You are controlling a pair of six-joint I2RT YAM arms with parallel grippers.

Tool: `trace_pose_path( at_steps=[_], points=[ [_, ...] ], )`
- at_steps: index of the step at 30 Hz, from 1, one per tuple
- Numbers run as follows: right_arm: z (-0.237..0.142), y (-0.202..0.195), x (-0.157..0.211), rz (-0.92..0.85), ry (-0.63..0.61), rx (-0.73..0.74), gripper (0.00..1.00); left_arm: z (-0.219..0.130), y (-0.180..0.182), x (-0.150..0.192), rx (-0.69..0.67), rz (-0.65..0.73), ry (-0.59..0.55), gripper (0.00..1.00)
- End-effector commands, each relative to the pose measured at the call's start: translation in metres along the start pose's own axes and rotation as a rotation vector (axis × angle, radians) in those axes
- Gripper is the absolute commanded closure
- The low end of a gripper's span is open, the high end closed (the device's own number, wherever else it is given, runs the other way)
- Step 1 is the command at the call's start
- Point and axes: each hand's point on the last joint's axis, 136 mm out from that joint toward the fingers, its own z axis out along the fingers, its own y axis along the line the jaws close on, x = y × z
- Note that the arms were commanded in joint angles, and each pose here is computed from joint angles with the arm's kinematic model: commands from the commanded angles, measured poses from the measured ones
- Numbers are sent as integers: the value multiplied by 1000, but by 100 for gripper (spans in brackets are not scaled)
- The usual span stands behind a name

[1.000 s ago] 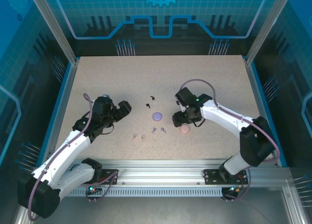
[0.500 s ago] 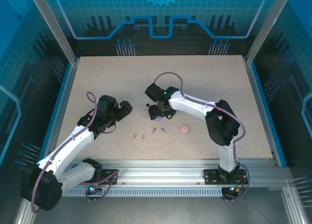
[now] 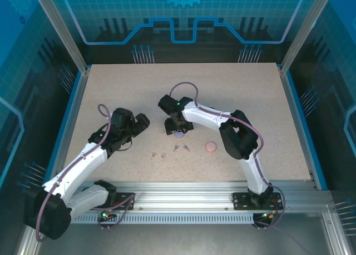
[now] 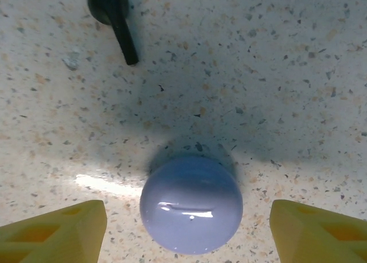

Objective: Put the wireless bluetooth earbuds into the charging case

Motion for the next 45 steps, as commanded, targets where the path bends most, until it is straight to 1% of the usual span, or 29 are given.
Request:
trace_pose_path(
  at_steps=[1,5,11,19,23,27,30,33,36,39,42,45],
  points=[
    [8,-1,5,15,25,38,25,-13,-19,-17,51,26,-57,1],
    [14,-2,6,22,32,52,27,-15,-21,-19,63,28,-65,1],
    [21,0,7,25,45,47,35,-15,-23,-20,68,35,-69,1],
    [25,3,8,22,46,47,38,-15,-23,-20,69,38,-70,1],
    [31,5,12,25,59,46,42,-15,-22,-19,69,36,-70,1],
    [31,10,14,19,61,32,52,-14,-22,-18,76,23,-66,1],
    [28,14,14,23,51,9,60,-15,-23,-17,82,5,-58,1],
    [21,16,13,37,33,-14,63,-18,-21,-17,80,13,-63,1],
    [10,17,9,56,5,-37,64,-20,-19,-17,92,34,-80,1],
    [-5,17,4,85,-37,-66,65,-18,-23,-15,135,65,-87,1],
    [-21,16,-4,127,-77,-100,65,-15,-27,-11,162,105,-73,1],
    [-36,11,-14,177,-116,-122,67,-11,-37,-3,234,135,-52,1]
  ],
)
